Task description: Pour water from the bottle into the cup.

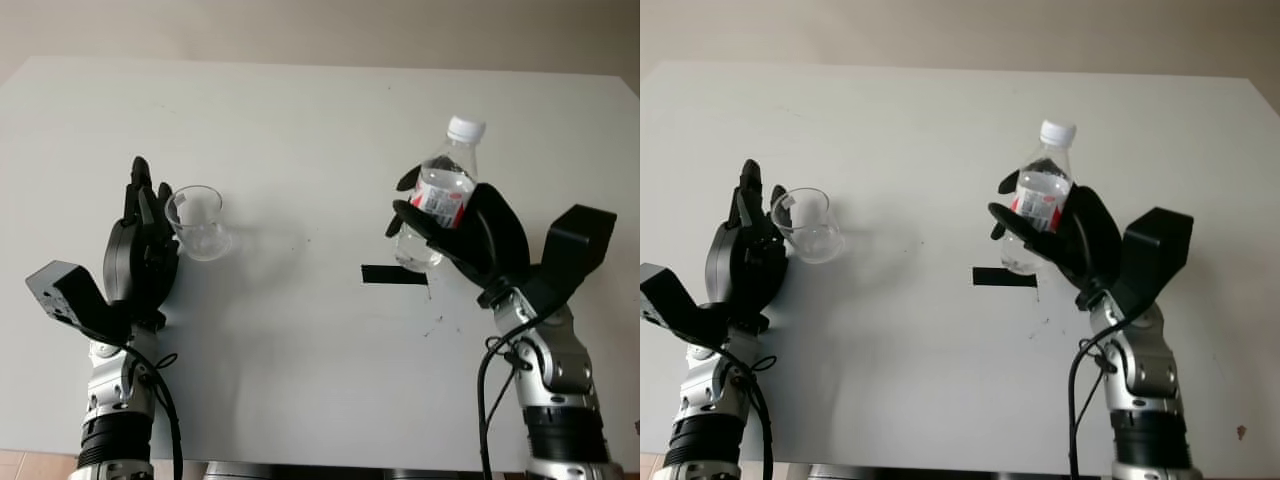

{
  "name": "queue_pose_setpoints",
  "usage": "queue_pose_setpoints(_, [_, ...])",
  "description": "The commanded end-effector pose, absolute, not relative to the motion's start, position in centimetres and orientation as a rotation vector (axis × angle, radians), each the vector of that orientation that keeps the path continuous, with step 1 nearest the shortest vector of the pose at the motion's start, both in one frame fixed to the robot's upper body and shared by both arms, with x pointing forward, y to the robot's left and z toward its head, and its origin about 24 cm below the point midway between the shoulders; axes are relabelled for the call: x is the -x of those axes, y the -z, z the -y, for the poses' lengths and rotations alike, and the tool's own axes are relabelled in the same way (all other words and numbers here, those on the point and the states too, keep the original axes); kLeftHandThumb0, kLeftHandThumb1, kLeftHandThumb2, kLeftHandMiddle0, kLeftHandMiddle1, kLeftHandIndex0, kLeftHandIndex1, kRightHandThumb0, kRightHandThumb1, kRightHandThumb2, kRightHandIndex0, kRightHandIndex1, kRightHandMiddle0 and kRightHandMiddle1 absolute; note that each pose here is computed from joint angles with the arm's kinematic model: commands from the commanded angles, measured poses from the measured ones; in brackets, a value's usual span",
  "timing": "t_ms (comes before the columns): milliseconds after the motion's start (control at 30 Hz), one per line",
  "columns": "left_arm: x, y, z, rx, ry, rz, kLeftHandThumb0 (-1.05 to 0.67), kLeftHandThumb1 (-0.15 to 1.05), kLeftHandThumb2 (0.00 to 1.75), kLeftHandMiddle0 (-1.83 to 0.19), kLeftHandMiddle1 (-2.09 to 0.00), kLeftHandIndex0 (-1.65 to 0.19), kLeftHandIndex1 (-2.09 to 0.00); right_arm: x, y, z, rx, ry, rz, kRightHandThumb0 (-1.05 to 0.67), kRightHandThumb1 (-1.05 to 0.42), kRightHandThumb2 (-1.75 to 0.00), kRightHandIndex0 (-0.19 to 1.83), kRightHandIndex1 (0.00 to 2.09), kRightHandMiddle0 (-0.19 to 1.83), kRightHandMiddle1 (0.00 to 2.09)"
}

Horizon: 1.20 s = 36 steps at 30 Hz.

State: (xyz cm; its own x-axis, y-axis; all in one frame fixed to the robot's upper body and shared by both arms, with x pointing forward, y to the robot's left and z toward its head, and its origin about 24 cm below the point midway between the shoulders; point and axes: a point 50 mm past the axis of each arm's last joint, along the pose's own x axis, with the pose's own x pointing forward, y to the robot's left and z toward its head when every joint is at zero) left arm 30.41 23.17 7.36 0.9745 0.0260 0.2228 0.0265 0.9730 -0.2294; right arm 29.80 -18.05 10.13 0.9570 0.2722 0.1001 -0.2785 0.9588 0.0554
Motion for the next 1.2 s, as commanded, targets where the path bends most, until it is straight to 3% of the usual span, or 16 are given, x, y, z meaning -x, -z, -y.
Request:
queue_pose_setpoints(0, [-29.9,-6.8,-23.2,0.231,-0.002,0.208,-0.86,1.05,0.69,0.19,0.0,0.19,0.0,-29.3,-10.2,17.7,-0.056,-0.276,0.128,-0.31,-1.05,-0.2,0.57,2.09,0.16,2.09])
queue_pose_setpoints(233, [-29.7,-6.8,-23.3,0.239,-0.006,0.206,-0.86,1.05,0.67,0.19,0.0,0.19,0.0,-28.8,-8.1,16.9,0.02,-0.244,0.118,-0.32,-1.05,-0.23,0.24,2.09,-0.04,2.09])
queue_pose_setpoints(533, [-29.5,-6.8,-23.4,0.233,-0.006,0.207,-0.86,1.05,0.67,0.19,0.0,0.19,0.0,-29.5,-6.8,15.7,0.068,-0.243,0.103,-0.34,-1.05,-0.26,0.35,2.09,-0.18,2.09])
queue_pose_setpoints(1067, [-29.5,-6.7,-23.8,0.228,-0.008,0.203,-0.85,1.05,0.67,0.19,0.0,0.19,0.0,-30.0,-6.2,15.6,0.087,-0.26,0.087,-0.36,-1.05,-0.26,0.41,2.09,-0.19,2.09])
queue_pose_setpoints(1167, [-29.5,-6.8,-23.9,0.229,-0.013,0.206,-0.86,1.05,0.66,0.19,0.0,0.19,0.0,-29.8,-5.5,15.8,0.128,-0.254,0.09,-0.39,-1.05,-0.18,0.26,2.09,-0.1,2.09])
